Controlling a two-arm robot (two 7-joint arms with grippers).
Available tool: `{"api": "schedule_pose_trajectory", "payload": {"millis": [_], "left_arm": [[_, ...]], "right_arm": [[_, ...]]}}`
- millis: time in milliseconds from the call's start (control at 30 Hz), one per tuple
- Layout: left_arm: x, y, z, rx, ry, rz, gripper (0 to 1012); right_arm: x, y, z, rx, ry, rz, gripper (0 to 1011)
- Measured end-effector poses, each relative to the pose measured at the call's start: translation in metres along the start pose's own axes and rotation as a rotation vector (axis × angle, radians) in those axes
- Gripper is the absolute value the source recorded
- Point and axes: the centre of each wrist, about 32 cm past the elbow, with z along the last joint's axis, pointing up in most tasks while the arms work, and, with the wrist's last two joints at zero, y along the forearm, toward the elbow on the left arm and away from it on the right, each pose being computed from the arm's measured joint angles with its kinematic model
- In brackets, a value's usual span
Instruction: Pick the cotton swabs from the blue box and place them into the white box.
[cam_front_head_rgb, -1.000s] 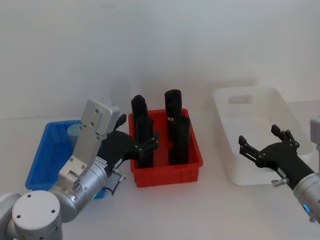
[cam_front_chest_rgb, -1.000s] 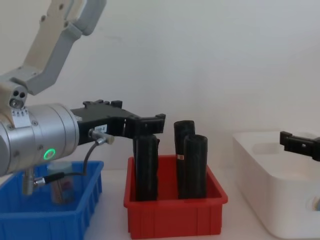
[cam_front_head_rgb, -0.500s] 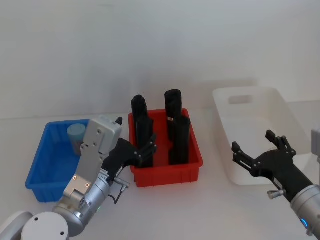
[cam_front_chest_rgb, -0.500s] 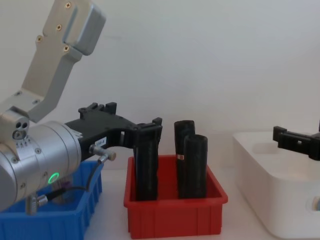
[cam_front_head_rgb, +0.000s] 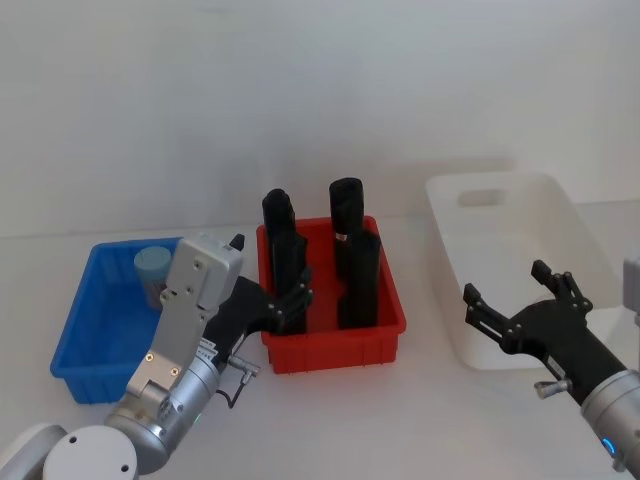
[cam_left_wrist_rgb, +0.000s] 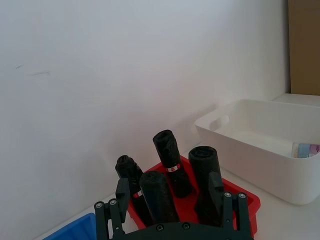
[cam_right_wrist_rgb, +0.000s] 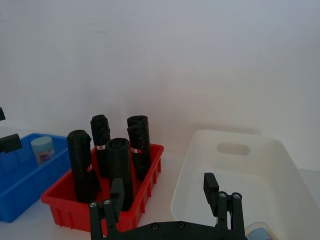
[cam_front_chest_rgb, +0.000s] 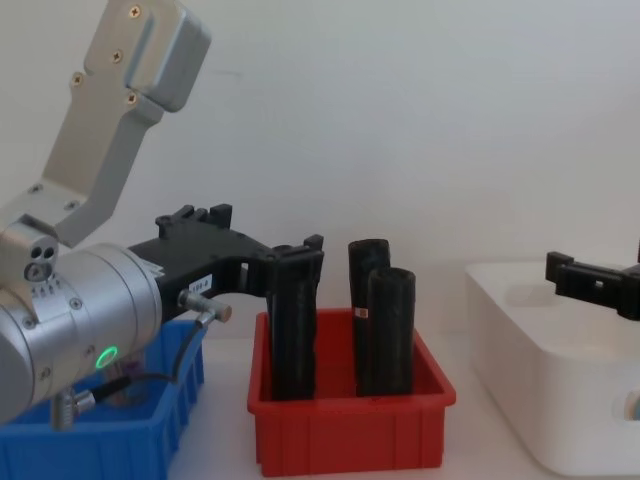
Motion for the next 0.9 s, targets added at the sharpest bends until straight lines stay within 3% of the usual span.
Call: {"api": "schedule_pose_trajectory", "payload": {"millis": [467, 900], "left_arm": [[0.0001, -0.0001, 0.0003, -0.001, 0.0, 0.0, 1000], [0.0001, -0.0001, 0.0004, -0.001, 0.001, 0.0, 1000]], "right_arm": [[0.001, 0.006, -0.004, -0.011, -0.01, 0.023, 1002], [0.004, 0.038, -0.016, -0.03, -0.035, 0.102, 1002]]}}
